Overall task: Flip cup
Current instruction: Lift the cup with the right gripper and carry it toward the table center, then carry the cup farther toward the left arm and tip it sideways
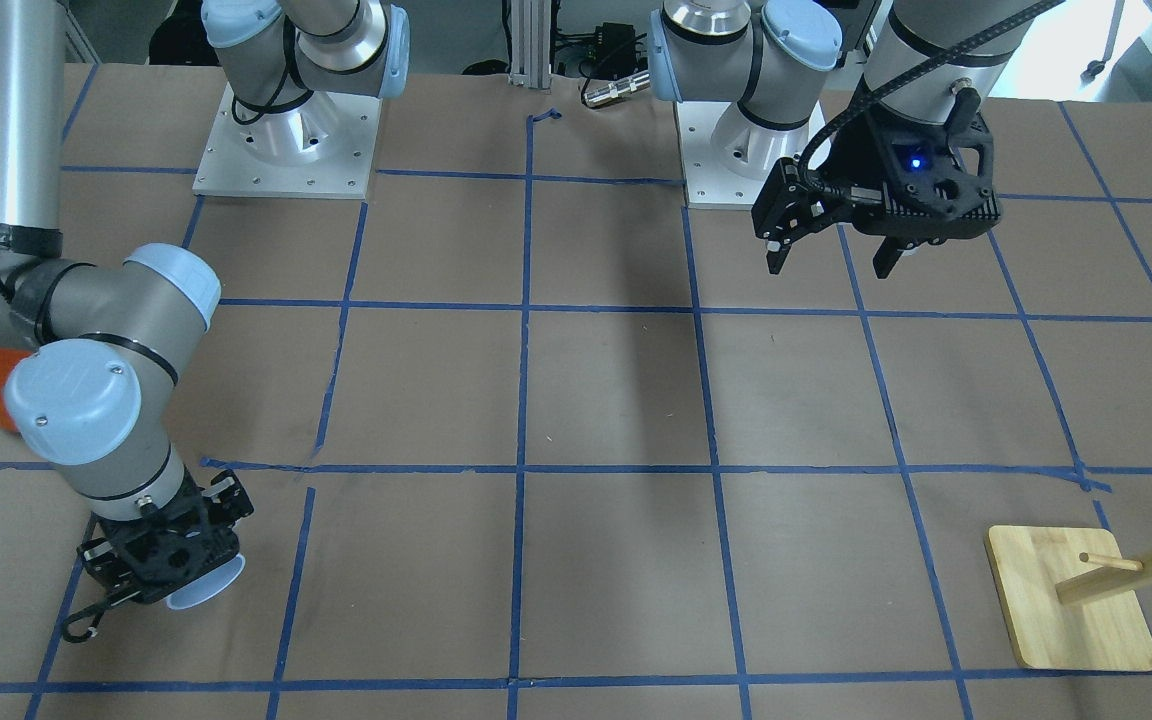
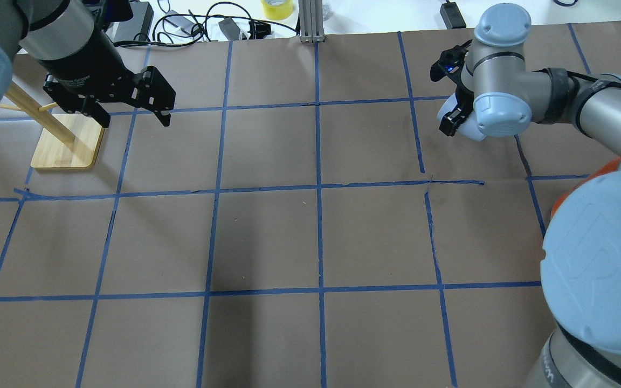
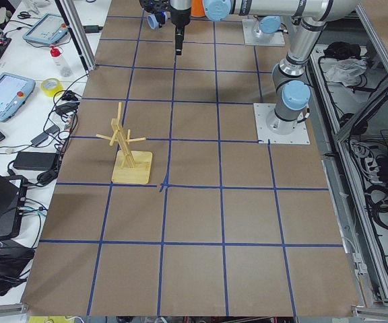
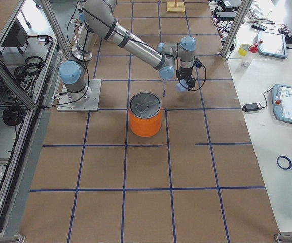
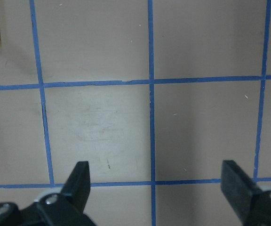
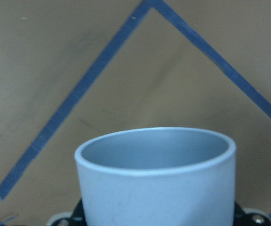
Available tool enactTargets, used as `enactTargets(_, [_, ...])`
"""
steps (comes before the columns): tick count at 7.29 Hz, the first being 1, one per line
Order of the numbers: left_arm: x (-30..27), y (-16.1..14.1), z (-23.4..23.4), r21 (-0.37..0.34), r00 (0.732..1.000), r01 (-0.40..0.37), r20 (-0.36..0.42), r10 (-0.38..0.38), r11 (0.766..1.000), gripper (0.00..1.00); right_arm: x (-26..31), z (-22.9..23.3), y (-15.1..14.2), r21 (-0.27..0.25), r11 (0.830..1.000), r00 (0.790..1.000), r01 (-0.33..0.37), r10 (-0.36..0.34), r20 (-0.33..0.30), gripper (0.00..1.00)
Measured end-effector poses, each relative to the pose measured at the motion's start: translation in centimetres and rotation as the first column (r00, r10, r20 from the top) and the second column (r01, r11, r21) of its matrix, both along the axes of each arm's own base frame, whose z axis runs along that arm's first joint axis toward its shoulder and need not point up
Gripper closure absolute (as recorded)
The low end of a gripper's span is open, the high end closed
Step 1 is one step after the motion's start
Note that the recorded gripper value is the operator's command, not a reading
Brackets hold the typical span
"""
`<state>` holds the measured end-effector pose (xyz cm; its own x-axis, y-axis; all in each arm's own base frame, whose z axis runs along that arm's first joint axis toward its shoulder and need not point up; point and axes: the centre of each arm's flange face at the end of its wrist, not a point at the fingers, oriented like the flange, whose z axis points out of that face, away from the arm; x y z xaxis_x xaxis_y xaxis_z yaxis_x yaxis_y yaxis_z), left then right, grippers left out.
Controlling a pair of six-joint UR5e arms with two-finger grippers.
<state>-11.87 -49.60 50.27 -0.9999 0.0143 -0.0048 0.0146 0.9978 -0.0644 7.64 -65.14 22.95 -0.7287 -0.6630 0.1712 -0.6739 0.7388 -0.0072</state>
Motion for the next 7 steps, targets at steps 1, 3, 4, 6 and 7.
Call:
enactTargets(1, [0.0,0.0,0.0,-0.001,1.000,0.000,0.000,0.000,1.000,0.00,3.3,0.5,0.6,0.013,0.995,0.995,-0.102,0.102,-0.008,1.00])
enactTargets(3, [0.0,0.0,0.1,-0.002,1.000,-0.001,0.000,0.001,1.000,0.00,8.0,0.9,1.4,0.028,0.943,0.943,-0.330,0.331,-0.024,1.00])
enactTargets(4, [0.0,0.0,0.1,-0.003,1.000,-0.001,0.000,0.001,1.000,0.00,10.8,1.1,1.9,0.034,0.885,0.884,-0.465,0.466,-0.039,1.00])
enactTargets(6, [0.0,0.0,0.1,-0.004,1.000,-0.002,0.000,0.002,1.000,0.00,17.3,-0.1,3.1,0.044,0.769,0.767,-0.638,0.639,-0.052,1.00])
enactTargets(7, [0.0,0.0,0.2,-0.005,1.000,-0.002,0.000,0.002,1.000,0.00,20.5,-0.7,3.1,0.019,0.724,0.721,-0.690,0.689,-0.066,1.00])
